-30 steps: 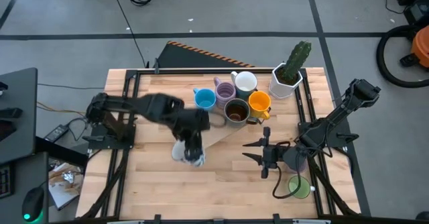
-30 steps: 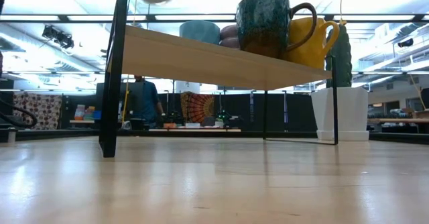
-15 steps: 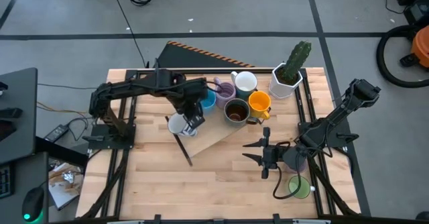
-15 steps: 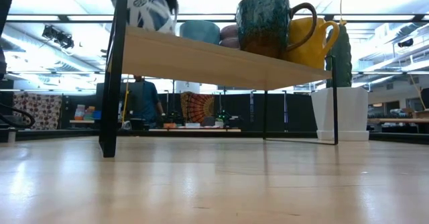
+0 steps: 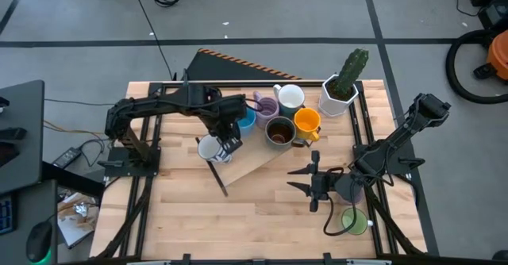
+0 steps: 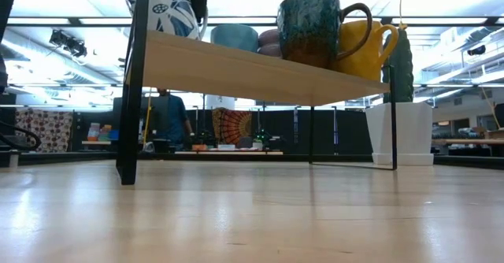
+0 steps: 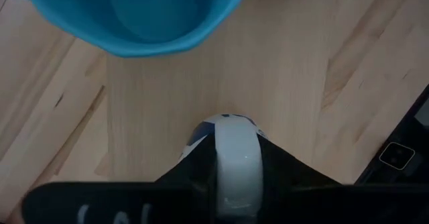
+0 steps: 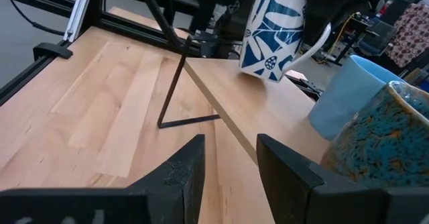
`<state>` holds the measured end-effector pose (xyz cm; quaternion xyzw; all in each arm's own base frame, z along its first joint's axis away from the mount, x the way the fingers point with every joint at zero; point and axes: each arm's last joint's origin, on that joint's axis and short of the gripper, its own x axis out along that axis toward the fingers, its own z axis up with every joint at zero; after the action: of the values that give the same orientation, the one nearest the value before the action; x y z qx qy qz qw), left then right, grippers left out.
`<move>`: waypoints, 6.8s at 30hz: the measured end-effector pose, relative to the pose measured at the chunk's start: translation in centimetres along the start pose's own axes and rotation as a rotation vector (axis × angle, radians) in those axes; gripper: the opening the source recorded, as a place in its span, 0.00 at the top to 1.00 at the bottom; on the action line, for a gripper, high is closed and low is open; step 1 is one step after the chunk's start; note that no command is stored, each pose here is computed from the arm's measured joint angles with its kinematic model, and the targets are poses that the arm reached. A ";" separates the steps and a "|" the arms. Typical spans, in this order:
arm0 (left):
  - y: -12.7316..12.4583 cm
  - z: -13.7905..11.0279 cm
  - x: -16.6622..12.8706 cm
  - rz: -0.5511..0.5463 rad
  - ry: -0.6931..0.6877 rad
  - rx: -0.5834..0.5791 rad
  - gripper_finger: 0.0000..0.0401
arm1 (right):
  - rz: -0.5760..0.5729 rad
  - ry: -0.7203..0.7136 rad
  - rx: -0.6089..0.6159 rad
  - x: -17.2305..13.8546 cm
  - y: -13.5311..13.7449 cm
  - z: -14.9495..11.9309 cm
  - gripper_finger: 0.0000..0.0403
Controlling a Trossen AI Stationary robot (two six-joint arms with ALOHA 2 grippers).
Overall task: Place coffee mugs
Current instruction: Put the white patterned mug on the shelf
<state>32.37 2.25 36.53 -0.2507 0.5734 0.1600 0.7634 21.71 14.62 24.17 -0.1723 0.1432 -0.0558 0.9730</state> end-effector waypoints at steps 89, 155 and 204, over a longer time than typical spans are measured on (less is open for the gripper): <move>-0.5 0.4 0.1 0.226 -0.157 0.276 0.57 | 0.042 -0.010 -0.007 0.0 0.1 0.1 0.65; -8.6 -7.9 -5.5 0.132 -0.149 0.854 0.57 | 0.044 -0.020 0.006 0.1 0.0 0.2 0.65; -3.5 -3.5 -1.3 0.154 -0.008 0.135 0.94 | 0.060 -0.026 -0.001 0.1 0.0 0.3 0.65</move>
<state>31.08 -2.59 37.70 -0.1534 0.5973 0.1802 0.7663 21.91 14.73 24.37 -0.1692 0.1355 -0.0244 0.9759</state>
